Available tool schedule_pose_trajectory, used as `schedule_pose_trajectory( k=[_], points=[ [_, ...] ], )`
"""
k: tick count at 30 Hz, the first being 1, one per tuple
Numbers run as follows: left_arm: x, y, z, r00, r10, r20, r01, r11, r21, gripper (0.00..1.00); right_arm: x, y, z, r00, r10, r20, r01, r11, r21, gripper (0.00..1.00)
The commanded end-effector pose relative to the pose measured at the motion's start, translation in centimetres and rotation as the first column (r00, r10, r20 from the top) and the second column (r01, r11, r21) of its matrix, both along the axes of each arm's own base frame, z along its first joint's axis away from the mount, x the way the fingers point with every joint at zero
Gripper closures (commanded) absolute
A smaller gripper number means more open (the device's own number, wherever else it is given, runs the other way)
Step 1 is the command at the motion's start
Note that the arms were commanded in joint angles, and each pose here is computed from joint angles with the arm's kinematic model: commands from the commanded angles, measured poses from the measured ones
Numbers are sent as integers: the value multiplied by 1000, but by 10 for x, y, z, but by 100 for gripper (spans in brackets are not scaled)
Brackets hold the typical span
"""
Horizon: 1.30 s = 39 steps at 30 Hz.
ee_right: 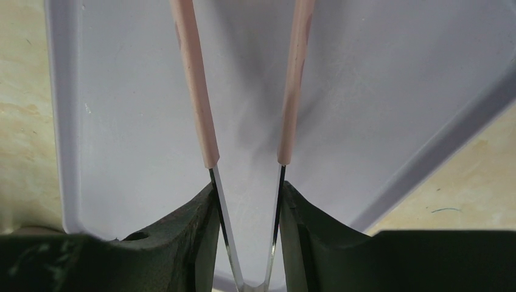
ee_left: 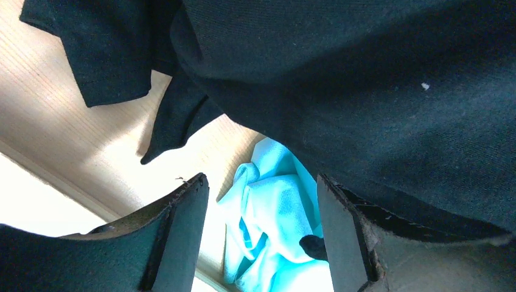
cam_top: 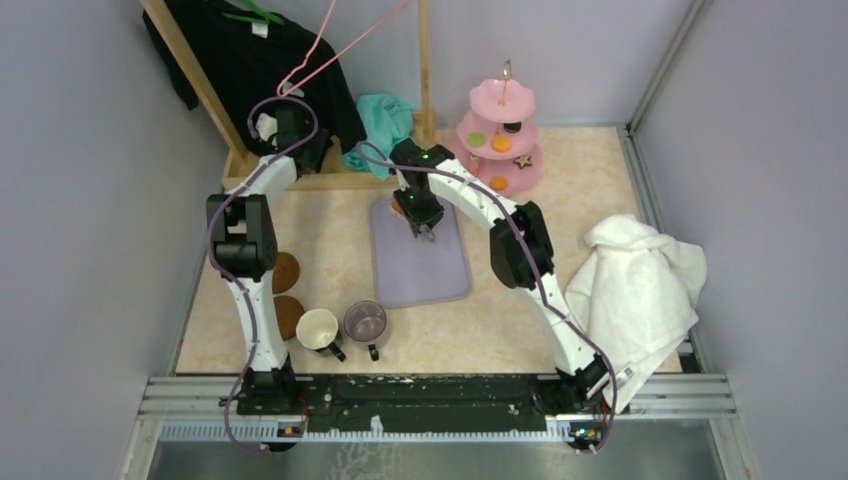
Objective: Serve the afternoon tea
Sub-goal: Pick up the desert from the tray.
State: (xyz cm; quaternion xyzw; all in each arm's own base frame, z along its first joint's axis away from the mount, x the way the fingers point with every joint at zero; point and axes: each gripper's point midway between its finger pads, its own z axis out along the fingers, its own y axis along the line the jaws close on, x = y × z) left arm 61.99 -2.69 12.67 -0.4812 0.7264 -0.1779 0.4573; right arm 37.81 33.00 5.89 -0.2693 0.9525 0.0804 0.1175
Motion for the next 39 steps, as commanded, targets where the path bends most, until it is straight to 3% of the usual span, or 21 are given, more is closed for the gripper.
schedule_pose_trajectory(
  k=[1,15,28,39],
  points=[
    [4,3,-2,1000,6,2,-6,1000,-14,29,6,12,3,1000,-4,31,4,1000,18,62],
    [4,3,-7,1000,8,-2,-8,1000,-27,29,11,13,-2,999,-8,36,7,1000,10,61],
    [3,5,-7,1000,11,0,-11,999,-35,29,10,6,13,997,-8,75,9,1000,-15,85],
    [3,5,-4,1000,12,6,-12,1000,-28,29,14,6,47,989,-10,149,9,1000,10,87]
  ],
)
